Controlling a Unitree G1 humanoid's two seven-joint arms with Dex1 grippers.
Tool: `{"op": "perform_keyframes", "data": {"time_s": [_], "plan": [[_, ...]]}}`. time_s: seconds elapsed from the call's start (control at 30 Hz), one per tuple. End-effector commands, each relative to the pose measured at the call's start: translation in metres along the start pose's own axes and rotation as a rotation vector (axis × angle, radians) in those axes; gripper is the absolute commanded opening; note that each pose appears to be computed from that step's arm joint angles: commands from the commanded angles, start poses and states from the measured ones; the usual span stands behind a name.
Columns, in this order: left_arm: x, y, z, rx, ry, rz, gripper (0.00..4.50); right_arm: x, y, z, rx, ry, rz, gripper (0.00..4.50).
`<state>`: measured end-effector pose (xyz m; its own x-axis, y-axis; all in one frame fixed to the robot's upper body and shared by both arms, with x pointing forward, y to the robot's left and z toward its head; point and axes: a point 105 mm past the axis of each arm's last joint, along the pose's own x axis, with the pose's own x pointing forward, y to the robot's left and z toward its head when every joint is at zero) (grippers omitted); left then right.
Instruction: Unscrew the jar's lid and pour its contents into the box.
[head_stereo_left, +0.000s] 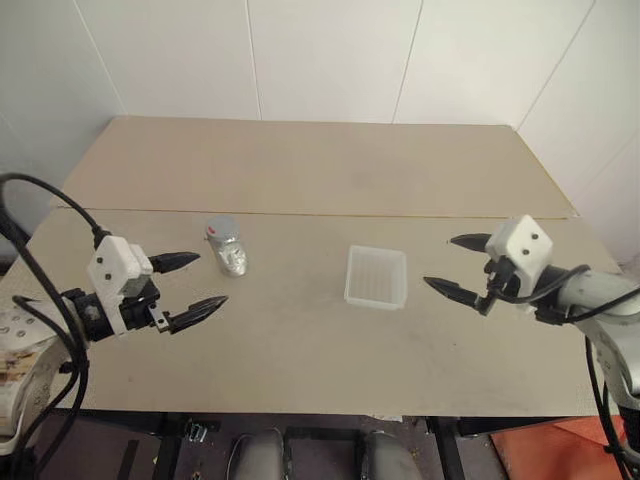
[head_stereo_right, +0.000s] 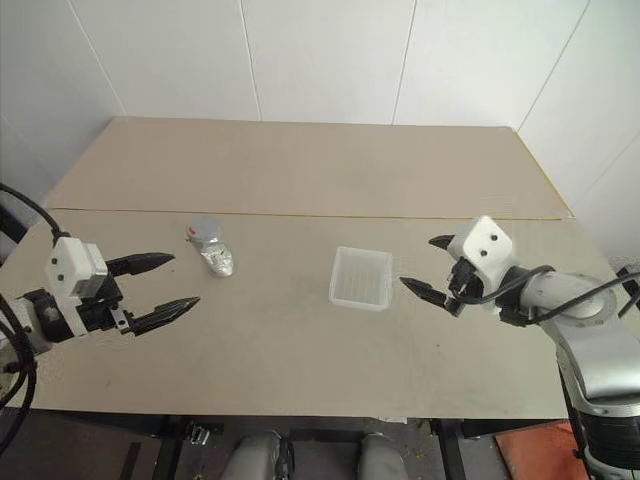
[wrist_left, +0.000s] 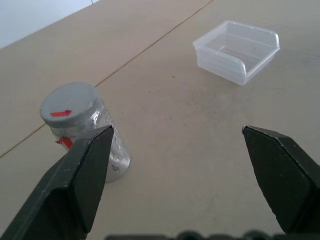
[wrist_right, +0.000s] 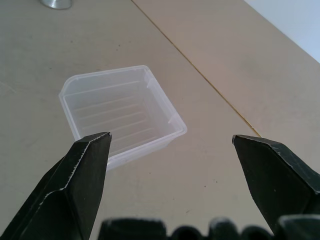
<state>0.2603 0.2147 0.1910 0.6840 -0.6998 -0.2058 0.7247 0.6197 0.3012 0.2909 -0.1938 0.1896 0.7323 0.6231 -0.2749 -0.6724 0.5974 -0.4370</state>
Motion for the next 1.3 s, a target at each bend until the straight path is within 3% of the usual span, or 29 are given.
{"op": "perform_keyframes", "data": {"time_s": [0.03, 0.17, 0.3, 0.47, 0.73, 1.3], "plan": [[0.005, 0.002, 0.014, 0.031, -0.047, -0.009, 4.47, -0.012, -0.005, 0.017, -0.034, -0.03, -0.028, 4.5], [0.004, -0.001, 0.0, 0.036, -0.014, 0.031, 4.47, -0.007, -0.004, 0.007, -0.041, 0.016, -0.023, 4.5], [-0.006, -0.001, 0.002, 0.01, -0.034, 0.117, 4.47, -0.006, -0.009, 0.024, -0.043, -0.045, 0.022, 4.5], [-0.023, -0.013, -0.018, 0.015, 0.058, 0.113, 4.47, 0.002, 0.003, 0.031, -0.049, -0.077, 0.18, 4.5], [-0.028, 0.037, -0.039, -0.006, 0.061, 0.299, 4.47, 0.009, 0.027, 0.03, -0.01, -0.099, 0.342, 4.5], [0.031, 0.072, -0.043, -0.007, -0.021, 0.141, 4.47, 0.006, 0.023, 0.034, -0.06, -0.088, 0.278, 4.5]]}}
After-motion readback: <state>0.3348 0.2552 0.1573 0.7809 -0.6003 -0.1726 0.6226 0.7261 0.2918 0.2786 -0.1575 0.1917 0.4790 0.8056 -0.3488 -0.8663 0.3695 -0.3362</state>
